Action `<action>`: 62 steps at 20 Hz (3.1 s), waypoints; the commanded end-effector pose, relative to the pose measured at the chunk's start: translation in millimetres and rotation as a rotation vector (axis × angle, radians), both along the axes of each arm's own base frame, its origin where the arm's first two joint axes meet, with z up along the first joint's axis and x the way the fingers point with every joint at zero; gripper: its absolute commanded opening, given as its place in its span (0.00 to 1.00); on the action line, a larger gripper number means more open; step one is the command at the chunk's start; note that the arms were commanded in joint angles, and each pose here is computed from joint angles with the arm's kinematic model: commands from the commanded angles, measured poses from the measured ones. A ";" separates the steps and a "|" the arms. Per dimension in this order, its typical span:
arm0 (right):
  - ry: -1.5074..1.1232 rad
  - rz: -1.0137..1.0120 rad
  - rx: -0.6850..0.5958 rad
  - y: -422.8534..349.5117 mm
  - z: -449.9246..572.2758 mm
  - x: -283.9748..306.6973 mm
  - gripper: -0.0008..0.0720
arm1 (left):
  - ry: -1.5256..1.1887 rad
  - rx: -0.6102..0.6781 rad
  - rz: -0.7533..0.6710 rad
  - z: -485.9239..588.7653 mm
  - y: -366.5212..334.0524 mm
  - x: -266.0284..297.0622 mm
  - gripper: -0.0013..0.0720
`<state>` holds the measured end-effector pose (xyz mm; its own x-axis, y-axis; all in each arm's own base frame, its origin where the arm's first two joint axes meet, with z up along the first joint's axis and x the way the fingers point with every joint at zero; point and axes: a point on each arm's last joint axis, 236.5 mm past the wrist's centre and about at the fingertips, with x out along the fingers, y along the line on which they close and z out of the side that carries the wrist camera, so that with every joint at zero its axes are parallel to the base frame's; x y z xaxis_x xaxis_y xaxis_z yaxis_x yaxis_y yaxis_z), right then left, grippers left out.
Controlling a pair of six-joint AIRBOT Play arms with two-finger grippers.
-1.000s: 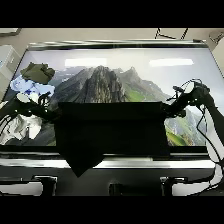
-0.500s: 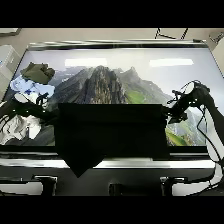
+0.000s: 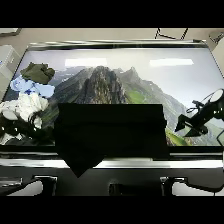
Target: Fold the clothes and pants, and hang the long-sleeved shirts on hangers.
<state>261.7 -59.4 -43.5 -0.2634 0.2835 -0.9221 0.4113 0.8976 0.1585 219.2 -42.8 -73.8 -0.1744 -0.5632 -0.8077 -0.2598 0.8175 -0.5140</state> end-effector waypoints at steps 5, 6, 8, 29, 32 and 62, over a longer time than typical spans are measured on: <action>0.045 -0.009 0.038 11.1 -9.8 -35.9 0.80 | 0.054 -0.088 0.040 -29.8 -37.5 -65.3 0.72; 0.041 -0.011 0.039 11.3 -10.1 -35.0 0.80 | 0.038 -0.093 0.066 -31.4 -40.0 -59.9 0.68; 0.032 -0.012 0.035 10.5 -11.1 -32.9 0.80 | 0.007 -0.091 0.093 -34.3 -45.3 -50.1 0.68; 0.047 -0.081 0.265 82.6 -72.5 -76.6 0.06 | -0.048 -0.054 0.007 -22.2 -48.6 -41.1 0.05; -0.003 -0.027 0.289 77.4 -50.8 -55.4 0.06 | -0.140 -0.048 0.019 6.7 -34.6 -9.2 0.05; -0.243 -0.111 0.315 50.4 -49.5 133.9 0.99 | -0.484 -0.058 0.039 101.2 -39.1 222.5 0.61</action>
